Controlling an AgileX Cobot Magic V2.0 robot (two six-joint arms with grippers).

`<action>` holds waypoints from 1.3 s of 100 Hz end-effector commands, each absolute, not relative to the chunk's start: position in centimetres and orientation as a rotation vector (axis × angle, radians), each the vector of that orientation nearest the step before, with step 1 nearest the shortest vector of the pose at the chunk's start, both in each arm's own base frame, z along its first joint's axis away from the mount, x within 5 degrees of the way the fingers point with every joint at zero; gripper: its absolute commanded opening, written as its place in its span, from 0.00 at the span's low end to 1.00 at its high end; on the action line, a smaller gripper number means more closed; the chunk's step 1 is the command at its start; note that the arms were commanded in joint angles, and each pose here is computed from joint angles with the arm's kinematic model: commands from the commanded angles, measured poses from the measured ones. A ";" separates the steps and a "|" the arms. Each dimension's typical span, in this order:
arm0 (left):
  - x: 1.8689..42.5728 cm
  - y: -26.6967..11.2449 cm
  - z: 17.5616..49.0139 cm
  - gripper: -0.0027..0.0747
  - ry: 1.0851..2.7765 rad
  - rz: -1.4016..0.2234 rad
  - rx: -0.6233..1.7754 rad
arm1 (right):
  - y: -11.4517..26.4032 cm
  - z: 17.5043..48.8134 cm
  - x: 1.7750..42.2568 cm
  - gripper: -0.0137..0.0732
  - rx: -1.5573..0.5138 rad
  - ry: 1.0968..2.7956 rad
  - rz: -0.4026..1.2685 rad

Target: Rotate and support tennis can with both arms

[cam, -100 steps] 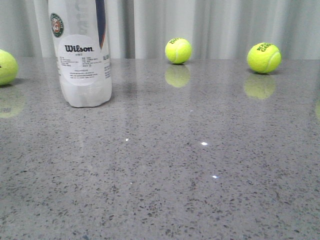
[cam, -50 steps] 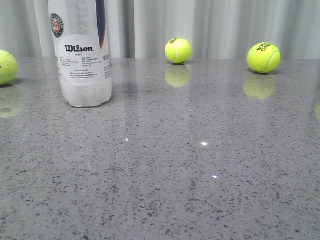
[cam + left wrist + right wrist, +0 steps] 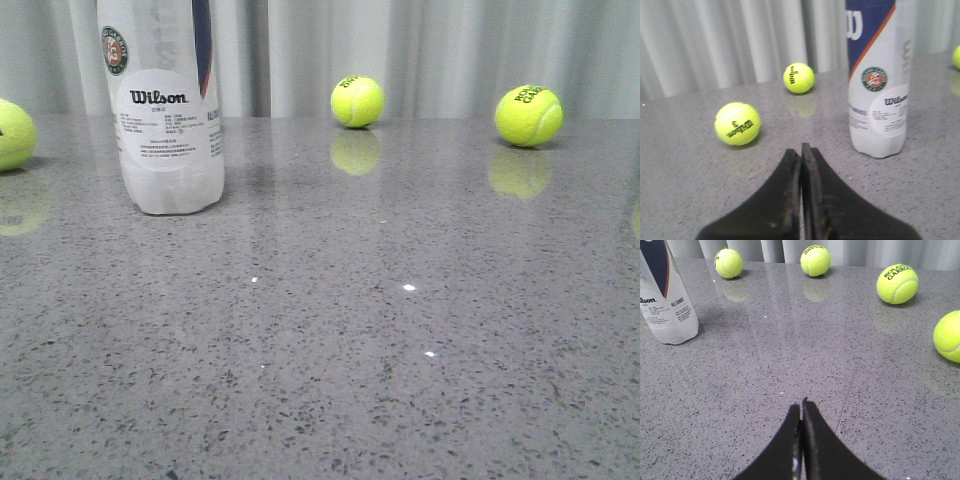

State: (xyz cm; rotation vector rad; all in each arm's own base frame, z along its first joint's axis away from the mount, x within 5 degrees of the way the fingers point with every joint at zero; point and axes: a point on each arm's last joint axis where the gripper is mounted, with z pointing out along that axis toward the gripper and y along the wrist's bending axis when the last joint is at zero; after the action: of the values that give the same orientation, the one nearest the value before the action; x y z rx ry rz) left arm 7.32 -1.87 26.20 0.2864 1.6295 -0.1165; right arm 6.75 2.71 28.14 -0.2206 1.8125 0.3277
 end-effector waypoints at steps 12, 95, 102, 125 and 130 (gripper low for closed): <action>6.6 -1.0 24.3 0.01 1.531 -0.064 0.158 | 2.5 29.5 6.9 0.09 -0.187 1.727 0.323; 5.5 -0.3 19.5 0.01 1.546 -0.023 0.050 | 2.5 29.5 6.9 0.09 -0.187 1.726 0.323; 5.5 -0.3 19.5 0.01 1.546 -0.023 0.050 | 2.5 29.5 6.9 0.09 -0.187 1.726 0.323; 5.5 -0.3 19.5 0.01 1.546 -0.023 0.050 | 2.5 29.5 6.9 0.09 -0.187 1.726 0.323; 5.5 -0.3 19.5 0.01 1.546 -0.023 0.050 | 2.5 29.5 6.9 0.09 -0.187 1.726 0.323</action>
State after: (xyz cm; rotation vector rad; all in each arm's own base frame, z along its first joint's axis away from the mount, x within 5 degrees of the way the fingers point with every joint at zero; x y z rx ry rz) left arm 5.58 -0.29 20.14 0.0682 1.6147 -0.0138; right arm 6.76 2.71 28.06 -0.2206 1.8151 0.3276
